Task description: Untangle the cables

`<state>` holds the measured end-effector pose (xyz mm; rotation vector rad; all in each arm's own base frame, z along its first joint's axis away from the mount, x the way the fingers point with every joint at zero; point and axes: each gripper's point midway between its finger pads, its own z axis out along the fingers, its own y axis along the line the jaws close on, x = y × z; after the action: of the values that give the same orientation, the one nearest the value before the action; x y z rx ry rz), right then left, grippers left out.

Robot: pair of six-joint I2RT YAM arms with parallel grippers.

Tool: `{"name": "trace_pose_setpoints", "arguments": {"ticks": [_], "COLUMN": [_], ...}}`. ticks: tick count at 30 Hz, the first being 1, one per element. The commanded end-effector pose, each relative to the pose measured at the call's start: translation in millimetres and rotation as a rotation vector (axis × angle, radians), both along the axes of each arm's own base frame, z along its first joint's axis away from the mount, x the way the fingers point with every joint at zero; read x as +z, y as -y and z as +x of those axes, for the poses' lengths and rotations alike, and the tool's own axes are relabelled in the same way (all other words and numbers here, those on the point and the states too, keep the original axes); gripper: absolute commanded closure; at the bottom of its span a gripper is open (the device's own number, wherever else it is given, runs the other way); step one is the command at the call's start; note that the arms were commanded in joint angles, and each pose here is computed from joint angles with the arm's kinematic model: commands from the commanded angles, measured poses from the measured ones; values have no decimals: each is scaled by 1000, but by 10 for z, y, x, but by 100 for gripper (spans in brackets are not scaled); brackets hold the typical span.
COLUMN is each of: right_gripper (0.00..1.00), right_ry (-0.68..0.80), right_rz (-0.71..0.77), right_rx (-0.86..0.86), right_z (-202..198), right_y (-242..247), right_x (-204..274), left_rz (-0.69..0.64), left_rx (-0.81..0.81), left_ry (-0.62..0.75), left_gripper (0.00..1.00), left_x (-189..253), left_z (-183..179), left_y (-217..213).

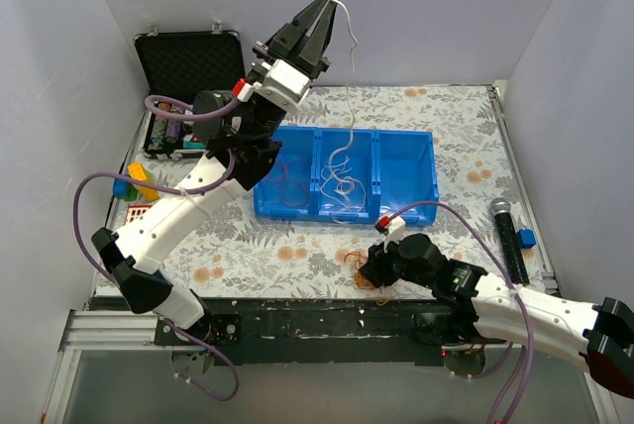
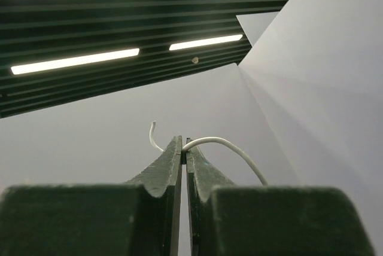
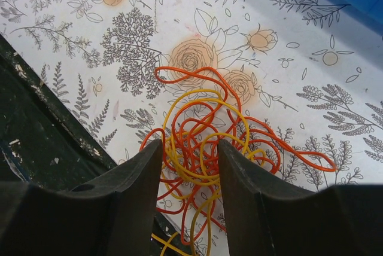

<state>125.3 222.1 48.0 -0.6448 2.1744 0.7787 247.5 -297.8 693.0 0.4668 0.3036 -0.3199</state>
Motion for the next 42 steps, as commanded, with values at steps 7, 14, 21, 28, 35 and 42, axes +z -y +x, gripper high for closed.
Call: {"name": "trace_pose_setpoints", "arguments": {"ticks": [7, 14, 21, 28, 35, 42], "right_gripper": [54, 55, 55, 55, 55, 55], "right_ry": [40, 50, 62, 53, 59, 58], "right_rz": [69, 90, 110, 92, 99, 98], "right_rx": [-43, -74, -89, -95, -95, -96], "right_z": [83, 100, 115, 97, 100, 99], "right_y": [-41, 5, 14, 65, 65, 64], "right_x": [244, 263, 306, 264, 285, 270], "left_rz": [0, -1, 12, 26, -24, -63], "left_rx": [42, 68, 99, 148, 152, 151], "left_ry": [-40, -64, -98, -151, -83, 101], "left_gripper": [98, 98, 98, 97, 97, 98], "left_x": [-197, -355, -534, -797, -528, -157], "left_z": [141, 363, 609, 936, 928, 618], "left_y": [36, 179, 292, 296, 245, 145]}}
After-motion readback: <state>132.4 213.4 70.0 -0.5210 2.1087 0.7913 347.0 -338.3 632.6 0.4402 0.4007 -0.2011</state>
